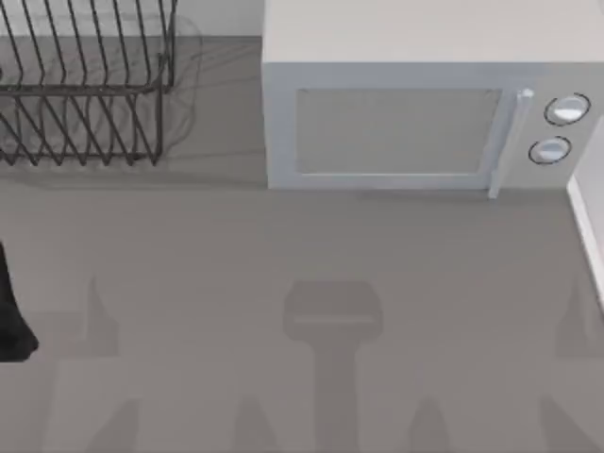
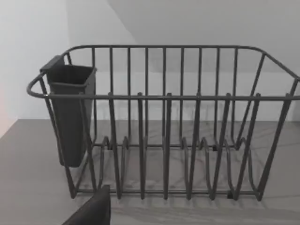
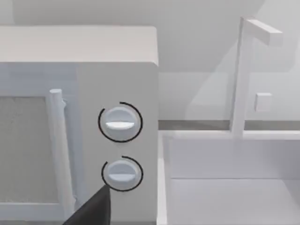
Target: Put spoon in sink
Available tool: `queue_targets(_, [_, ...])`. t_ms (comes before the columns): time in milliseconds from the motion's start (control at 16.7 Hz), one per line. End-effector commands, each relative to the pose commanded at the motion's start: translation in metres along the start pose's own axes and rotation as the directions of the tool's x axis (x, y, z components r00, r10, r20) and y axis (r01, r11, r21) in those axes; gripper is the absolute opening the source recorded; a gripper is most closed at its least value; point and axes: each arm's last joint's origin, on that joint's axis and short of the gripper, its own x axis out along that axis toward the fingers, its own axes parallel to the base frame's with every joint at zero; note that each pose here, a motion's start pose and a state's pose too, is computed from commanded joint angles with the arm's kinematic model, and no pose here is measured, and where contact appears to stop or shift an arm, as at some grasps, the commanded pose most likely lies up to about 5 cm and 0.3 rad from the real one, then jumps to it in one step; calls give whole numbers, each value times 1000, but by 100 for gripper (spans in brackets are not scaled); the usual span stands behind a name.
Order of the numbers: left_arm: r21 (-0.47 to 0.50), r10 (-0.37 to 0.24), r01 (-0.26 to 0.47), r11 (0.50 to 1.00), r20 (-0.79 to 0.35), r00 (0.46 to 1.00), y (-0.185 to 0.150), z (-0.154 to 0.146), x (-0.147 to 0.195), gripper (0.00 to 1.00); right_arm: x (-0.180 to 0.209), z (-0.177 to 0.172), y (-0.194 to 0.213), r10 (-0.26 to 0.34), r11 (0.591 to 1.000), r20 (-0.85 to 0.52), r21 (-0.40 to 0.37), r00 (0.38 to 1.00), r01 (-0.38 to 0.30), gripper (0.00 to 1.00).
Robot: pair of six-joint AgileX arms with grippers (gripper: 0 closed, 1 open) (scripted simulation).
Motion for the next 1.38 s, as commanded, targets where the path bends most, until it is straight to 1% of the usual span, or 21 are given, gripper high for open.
queue_targets(180, [0,0,0,1000,0,1000,0,0,0,100,0,1,0,-4,1000,-9,-10,1000,3,100])
queue_targets(300, [0,0,0,1000,0,1000,0,0,0,100,1,5,-2,-19,998,-54,-60,998,16,100])
queue_targets(360, [0,0,0,1000,0,1000,0,0,0,100,2,8,-3,-30,995,-89,-102,996,21,100])
queue_targets(480, [0,0,0,1000,0,1000,0,0,0,100,5,15,-6,-56,977,-181,-212,982,16,100])
queue_targets(600, [0,0,0,1000,0,1000,0,0,0,100,10,22,-10,-84,936,-297,-350,951,-27,100])
queue_targets(660, [0,0,0,1000,0,1000,0,0,0,100,14,25,-12,-97,904,-362,-421,927,-70,100])
queue_targets(720, [0,0,0,1000,0,1000,0,0,0,100,18,28,-15,-110,863,-430,-488,896,-129,100])
queue_targets(840, [0,0,0,1000,0,1000,0,0,0,100,27,33,-21,-129,755,-570,-587,811,-292,100])
queue_targets(900, [0,0,0,1000,0,1000,0,0,0,100,32,34,-24,-135,691,-638,-609,758,-389,100])
queue_targets(960, [0,0,0,1000,0,1000,0,0,0,100,38,35,-28,-138,623,-703,-610,698,-491,100])
queue_targets(1020, [0,0,0,1000,0,1000,0,0,0,100,43,35,-32,-138,553,-762,-589,633,-589,100])
queue_targets(1080, [0,0,0,1000,0,1000,0,0,0,100,49,35,-36,-134,484,-815,-551,564,-680,100])
queue_targets(1200, [0,0,0,1000,0,1000,0,0,0,100,60,34,-45,-118,348,-897,-439,426,-828,100])
queue_targets(1260, [0,0,0,1000,0,1000,0,0,0,100,66,34,-50,-106,284,-927,-375,360,-882,100])
queue_targets(1380, [0,0,0,1000,0,1000,0,0,0,100,77,33,-60,-79,163,-968,-250,240,-954,100])
